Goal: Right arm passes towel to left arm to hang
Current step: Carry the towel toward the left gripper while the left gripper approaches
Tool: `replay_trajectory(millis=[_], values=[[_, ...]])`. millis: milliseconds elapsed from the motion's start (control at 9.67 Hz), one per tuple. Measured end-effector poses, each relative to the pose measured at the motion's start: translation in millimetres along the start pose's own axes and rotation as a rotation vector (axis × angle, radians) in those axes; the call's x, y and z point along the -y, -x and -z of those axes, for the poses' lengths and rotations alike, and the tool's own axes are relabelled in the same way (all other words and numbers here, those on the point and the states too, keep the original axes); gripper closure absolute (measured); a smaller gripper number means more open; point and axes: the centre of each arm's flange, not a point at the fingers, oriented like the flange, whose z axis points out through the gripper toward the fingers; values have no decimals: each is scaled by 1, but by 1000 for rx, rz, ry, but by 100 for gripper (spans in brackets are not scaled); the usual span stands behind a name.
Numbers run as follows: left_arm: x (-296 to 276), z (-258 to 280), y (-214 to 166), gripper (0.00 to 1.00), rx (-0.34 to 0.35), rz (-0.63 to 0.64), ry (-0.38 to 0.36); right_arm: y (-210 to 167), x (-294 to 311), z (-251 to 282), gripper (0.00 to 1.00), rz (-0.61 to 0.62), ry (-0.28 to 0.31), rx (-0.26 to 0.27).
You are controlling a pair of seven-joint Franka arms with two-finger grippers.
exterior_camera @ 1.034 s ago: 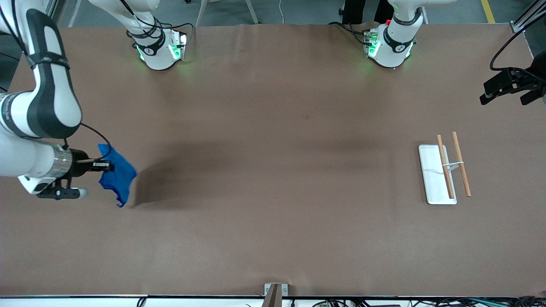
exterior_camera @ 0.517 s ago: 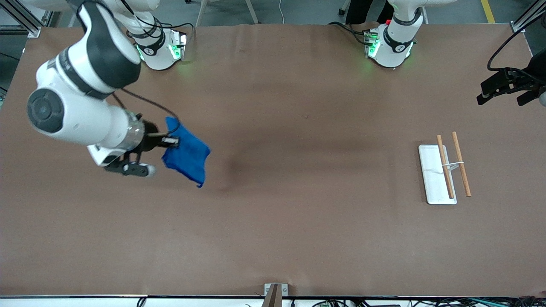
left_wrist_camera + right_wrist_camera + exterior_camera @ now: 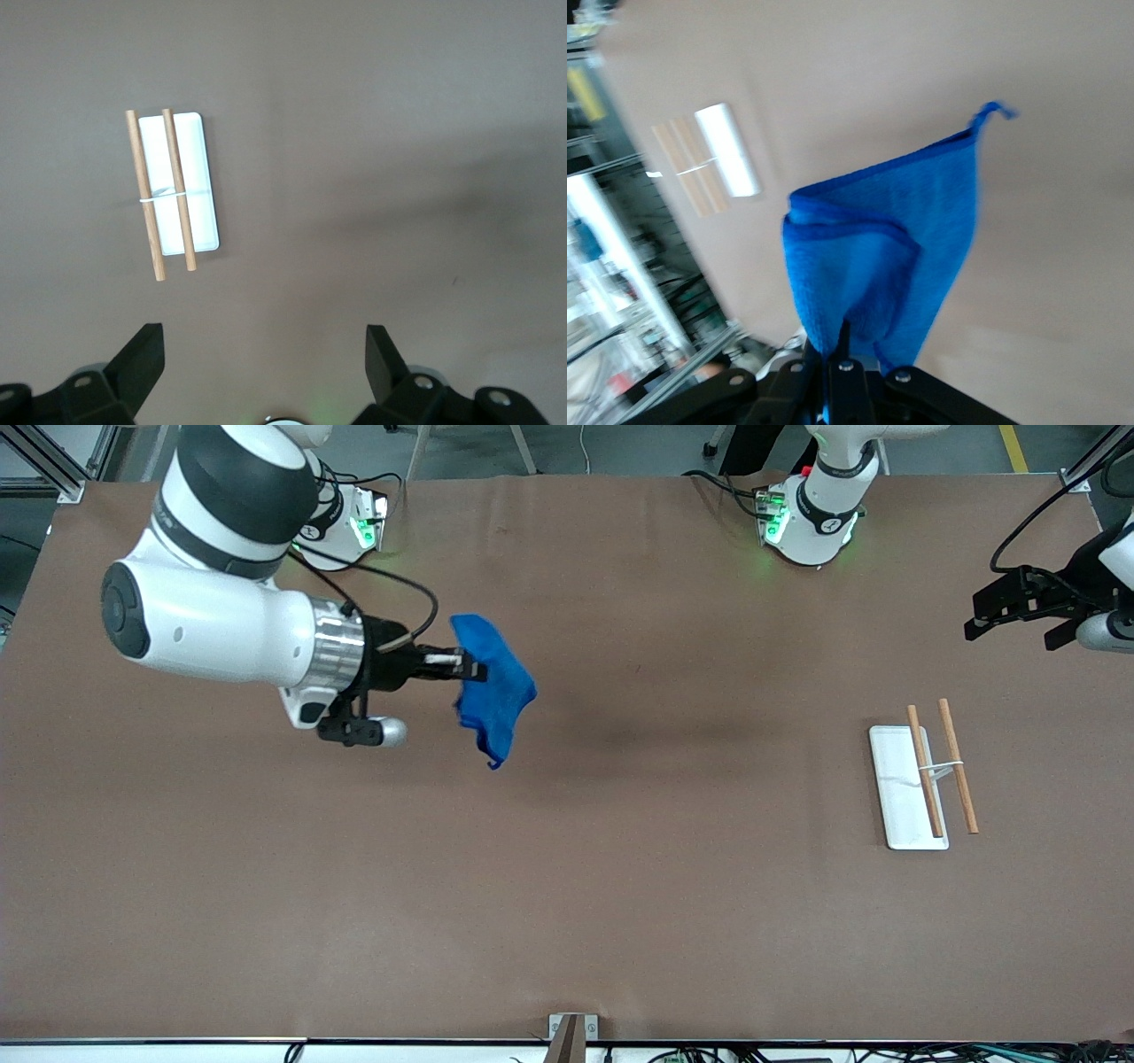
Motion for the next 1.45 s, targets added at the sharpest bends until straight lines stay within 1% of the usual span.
replay_trajectory(millis=[103, 310, 517, 724, 828, 931, 1034, 1138, 1241, 1345, 1448], values=[[-4, -8, 0, 0, 12, -18, 68, 10, 16, -12, 96, -4, -75, 18], [-15, -25, 1, 0, 58, -28, 203, 25, 36, -42, 96, -33, -187, 55], [-18, -50, 5, 0, 124, -54, 354, 32, 51, -67, 96, -126, -345, 140], [-16, -85, 7, 0, 166, -89, 517, 29, 56, -83, 96, -237, -488, 250], [-19, -105, 9, 0, 186, -109, 594, 27, 57, -88, 96, -264, -564, 296], [-23, -126, 13, 0, 205, -142, 677, 30, 62, -94, 96, -274, -633, 328], [-28, -151, 19, 0, 224, -172, 772, 36, 68, -100, 96, -282, -694, 353], [-33, -174, 26, 0, 242, -179, 864, 42, 74, -107, 96, -301, -771, 375], [-38, -193, 33, 0, 270, -168, 958, 44, 78, -111, 96, -318, -859, 391], [-42, -205, 33, 0, 288, -153, 1044, 44, 79, -115, 96, -336, -933, 411], [-45, -214, 30, 0, 290, -135, 1110, 42, 78, -120, 96, -349, -975, 422]])
